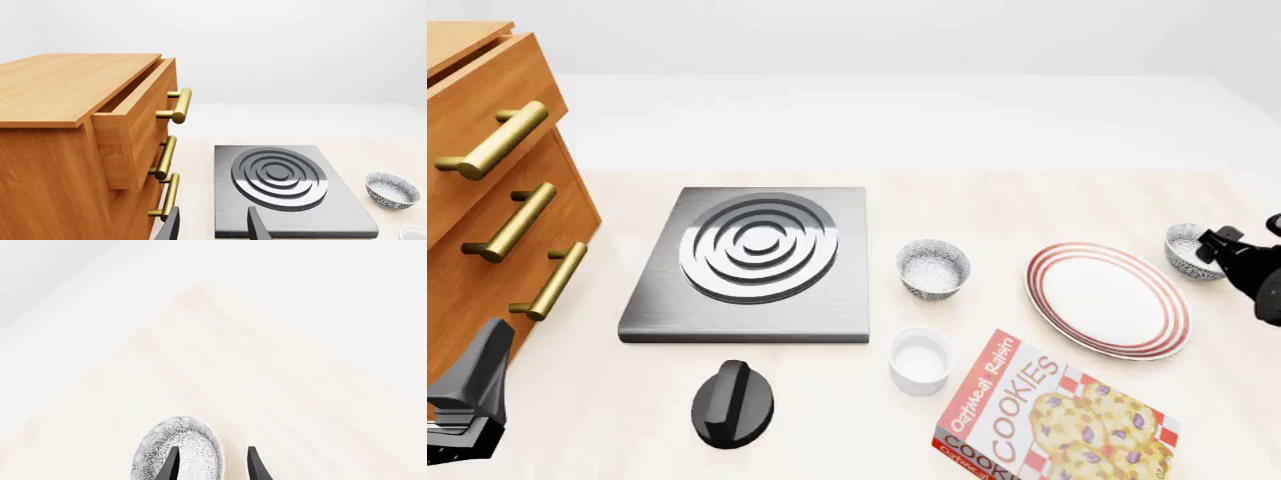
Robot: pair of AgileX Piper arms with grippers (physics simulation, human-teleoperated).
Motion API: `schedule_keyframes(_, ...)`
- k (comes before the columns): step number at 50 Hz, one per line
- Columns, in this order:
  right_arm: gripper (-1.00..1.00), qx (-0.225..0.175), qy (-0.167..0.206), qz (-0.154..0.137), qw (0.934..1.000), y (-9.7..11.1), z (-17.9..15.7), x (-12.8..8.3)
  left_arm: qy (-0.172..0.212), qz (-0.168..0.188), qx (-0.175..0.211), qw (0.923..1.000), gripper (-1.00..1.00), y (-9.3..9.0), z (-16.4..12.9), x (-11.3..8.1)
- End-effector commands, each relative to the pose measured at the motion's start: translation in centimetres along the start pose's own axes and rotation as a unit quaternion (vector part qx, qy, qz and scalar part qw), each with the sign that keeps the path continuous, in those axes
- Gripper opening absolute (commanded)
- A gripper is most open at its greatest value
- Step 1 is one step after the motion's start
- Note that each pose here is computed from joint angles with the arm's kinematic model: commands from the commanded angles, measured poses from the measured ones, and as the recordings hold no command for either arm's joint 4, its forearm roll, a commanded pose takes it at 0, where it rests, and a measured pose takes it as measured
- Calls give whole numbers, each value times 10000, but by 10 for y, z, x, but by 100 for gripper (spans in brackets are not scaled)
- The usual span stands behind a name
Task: Pick the akita bowl next to the plate and place it on the plate.
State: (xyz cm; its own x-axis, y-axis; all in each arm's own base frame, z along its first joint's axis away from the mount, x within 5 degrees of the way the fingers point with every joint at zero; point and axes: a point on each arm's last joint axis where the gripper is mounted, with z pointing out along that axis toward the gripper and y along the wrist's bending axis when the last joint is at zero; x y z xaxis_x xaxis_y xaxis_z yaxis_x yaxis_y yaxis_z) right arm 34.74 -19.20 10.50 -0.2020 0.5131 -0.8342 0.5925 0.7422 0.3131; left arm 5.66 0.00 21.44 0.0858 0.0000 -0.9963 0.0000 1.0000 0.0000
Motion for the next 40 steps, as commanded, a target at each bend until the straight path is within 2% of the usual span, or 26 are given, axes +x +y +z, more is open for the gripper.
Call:
schedule_keyframes(1,100,25,74,36,10000,-2,5,5,0,0,0,10000,100,0,0,0)
schedule_keyframes(36,100,21,246,40,9997,0,12,17,0,0,0,10000,100,0,0,0)
schedule_keyframes(37,-100,22,243,41,9997,0,12,17,0,0,0,10000,100,0,0,0)
schedule_keyframes(40,-100,35,234,47,9997,-1,11,15,0,0,0,10000,100,0,0,0)
